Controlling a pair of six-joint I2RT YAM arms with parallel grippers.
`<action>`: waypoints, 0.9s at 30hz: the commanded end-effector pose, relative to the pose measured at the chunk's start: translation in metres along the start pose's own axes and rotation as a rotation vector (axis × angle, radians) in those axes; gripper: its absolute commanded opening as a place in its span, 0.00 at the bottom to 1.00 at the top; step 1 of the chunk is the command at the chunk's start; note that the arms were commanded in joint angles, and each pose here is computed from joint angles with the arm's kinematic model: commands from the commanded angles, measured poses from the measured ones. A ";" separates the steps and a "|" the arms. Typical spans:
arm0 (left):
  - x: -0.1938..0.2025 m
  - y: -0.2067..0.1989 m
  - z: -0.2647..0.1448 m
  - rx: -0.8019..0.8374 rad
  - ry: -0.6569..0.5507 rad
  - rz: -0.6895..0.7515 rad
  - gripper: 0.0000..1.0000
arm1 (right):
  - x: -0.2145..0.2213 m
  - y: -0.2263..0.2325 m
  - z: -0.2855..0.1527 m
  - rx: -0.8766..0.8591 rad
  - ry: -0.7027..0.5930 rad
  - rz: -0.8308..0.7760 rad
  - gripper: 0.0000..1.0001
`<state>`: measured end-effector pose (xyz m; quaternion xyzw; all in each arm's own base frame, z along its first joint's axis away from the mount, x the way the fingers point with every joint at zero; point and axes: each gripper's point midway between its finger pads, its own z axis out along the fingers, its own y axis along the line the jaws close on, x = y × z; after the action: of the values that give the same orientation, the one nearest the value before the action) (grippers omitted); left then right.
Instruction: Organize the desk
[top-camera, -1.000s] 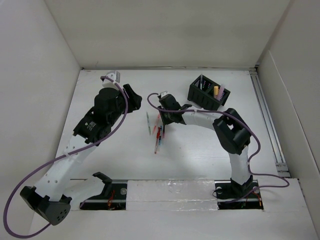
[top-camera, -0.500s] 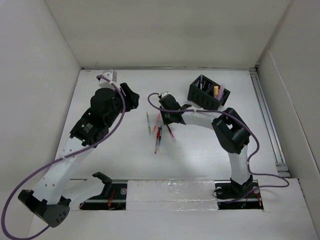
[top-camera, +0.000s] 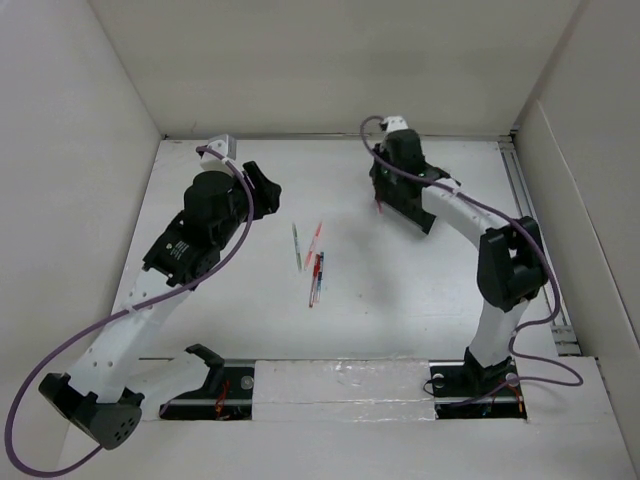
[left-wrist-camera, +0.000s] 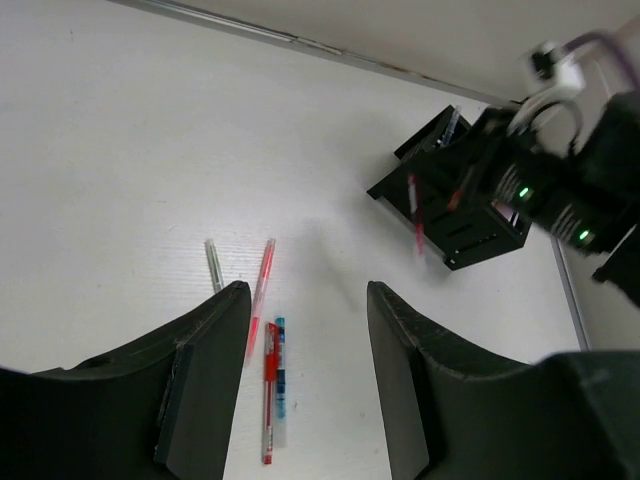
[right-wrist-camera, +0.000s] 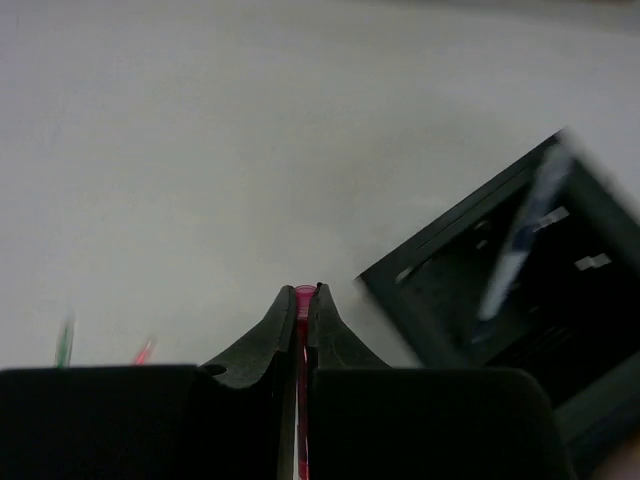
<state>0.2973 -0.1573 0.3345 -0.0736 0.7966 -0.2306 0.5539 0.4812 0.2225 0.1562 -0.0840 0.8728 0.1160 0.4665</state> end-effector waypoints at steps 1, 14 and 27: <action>-0.016 -0.013 -0.002 0.043 -0.037 -0.032 0.47 | -0.097 -0.041 -0.008 0.006 -0.251 0.032 0.00; -0.019 -0.003 0.000 -0.023 -0.055 -0.066 0.46 | -0.200 -0.125 0.009 0.032 -0.571 0.088 0.00; -0.019 0.003 0.000 -0.060 -0.058 -0.077 0.46 | -0.159 -0.121 0.006 0.005 -0.559 0.088 0.25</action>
<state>0.3031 -0.1509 0.3267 -0.1161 0.8012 -0.2174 0.5453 0.6145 0.1193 0.2150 -0.0087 0.7642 0.1442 0.6286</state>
